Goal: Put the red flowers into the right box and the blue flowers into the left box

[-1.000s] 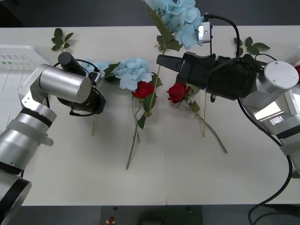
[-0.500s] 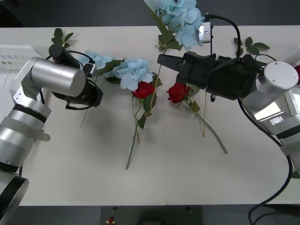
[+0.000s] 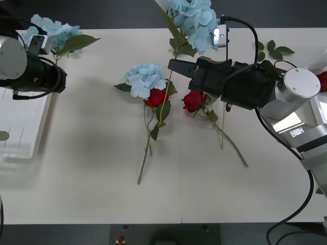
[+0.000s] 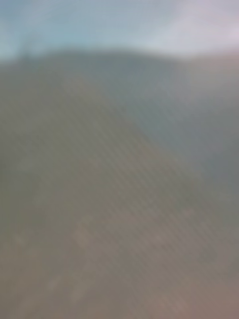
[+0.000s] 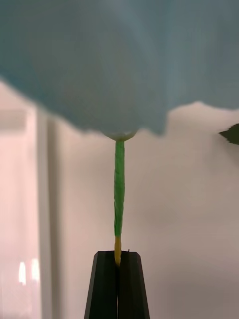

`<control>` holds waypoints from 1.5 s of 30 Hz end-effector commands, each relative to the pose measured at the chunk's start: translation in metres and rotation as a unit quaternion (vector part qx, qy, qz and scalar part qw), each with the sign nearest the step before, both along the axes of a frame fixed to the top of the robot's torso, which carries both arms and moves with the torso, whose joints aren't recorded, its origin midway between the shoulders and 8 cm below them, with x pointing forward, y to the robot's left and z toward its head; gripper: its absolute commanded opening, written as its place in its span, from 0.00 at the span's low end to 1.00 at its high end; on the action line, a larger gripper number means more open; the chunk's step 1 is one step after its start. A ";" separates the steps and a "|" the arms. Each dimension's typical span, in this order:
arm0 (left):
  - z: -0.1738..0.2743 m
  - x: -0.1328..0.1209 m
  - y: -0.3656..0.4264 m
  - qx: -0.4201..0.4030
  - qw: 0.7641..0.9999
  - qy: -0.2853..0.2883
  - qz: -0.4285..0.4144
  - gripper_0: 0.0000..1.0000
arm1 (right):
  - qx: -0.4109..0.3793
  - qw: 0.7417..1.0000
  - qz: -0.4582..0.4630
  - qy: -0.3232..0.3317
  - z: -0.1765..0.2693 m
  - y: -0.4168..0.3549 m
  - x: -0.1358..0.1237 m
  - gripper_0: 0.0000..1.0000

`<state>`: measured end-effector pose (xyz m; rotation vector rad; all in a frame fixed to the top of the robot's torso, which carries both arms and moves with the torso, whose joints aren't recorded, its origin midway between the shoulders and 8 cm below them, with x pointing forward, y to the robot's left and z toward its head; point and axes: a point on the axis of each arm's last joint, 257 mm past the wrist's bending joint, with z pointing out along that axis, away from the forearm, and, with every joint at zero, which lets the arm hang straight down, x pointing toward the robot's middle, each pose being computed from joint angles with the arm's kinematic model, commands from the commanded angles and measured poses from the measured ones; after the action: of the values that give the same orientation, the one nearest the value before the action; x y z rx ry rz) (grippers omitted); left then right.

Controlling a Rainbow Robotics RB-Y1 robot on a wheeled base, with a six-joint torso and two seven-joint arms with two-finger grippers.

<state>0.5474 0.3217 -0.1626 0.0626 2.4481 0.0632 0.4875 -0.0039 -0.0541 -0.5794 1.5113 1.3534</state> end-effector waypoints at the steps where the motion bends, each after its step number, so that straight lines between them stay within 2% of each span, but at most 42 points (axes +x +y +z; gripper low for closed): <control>1: 0.027 -0.014 0.047 0.028 1.000 -0.008 -0.001 0.00 | 0.011 0.999 0.008 -0.037 0.027 0.011 -0.003 0.00; 9: 0.041 -0.036 0.127 0.048 0.999 0.012 0.019 0.00 | 0.011 0.999 0.011 -0.036 0.026 0.013 -0.004 0.00; 16: 0.041 -0.043 0.187 0.087 0.995 0.025 0.029 0.00 | 0.010 0.999 0.014 -0.036 0.024 0.016 -0.006 0.00; 26: 0.001 -0.028 0.223 0.121 0.991 0.040 0.033 0.00 | 0.011 0.999 0.016 -0.039 0.024 0.020 -0.008 0.00; 35: -0.012 -0.021 0.247 0.183 0.981 0.042 0.045 0.00 | 0.012 0.999 0.015 -0.041 0.025 0.020 -0.007 0.00; 37: -0.011 -0.022 0.249 0.191 0.979 0.044 0.045 0.34 | 0.011 0.999 0.015 -0.040 0.024 0.020 -0.007 0.00; 38: -0.011 -0.021 0.249 0.194 0.979 0.044 0.045 0.68 | 0.011 0.999 0.015 -0.040 0.024 0.019 -0.007 0.00; 39: -0.010 -0.021 0.250 0.193 0.979 0.044 0.045 0.83 | 0.012 0.999 0.015 -0.039 0.024 0.020 -0.007 0.00; 40: -0.011 -0.021 0.249 0.193 0.979 0.043 0.044 0.93 | 0.012 0.999 0.014 -0.040 0.024 0.020 -0.007 0.00; 41: -0.011 -0.021 0.249 0.193 0.979 0.043 0.043 0.98 | 0.011 0.999 0.014 -0.039 0.023 0.019 -0.007 0.00; 45: -0.006 -0.015 0.237 0.180 0.983 0.031 0.026 1.00 | 0.011 0.999 0.014 -0.040 0.024 0.019 -0.007 0.00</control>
<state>0.5240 0.5556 -0.1957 0.0966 2.5287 0.5151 0.4858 0.0010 -0.0527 -0.5916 1.4917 1.3496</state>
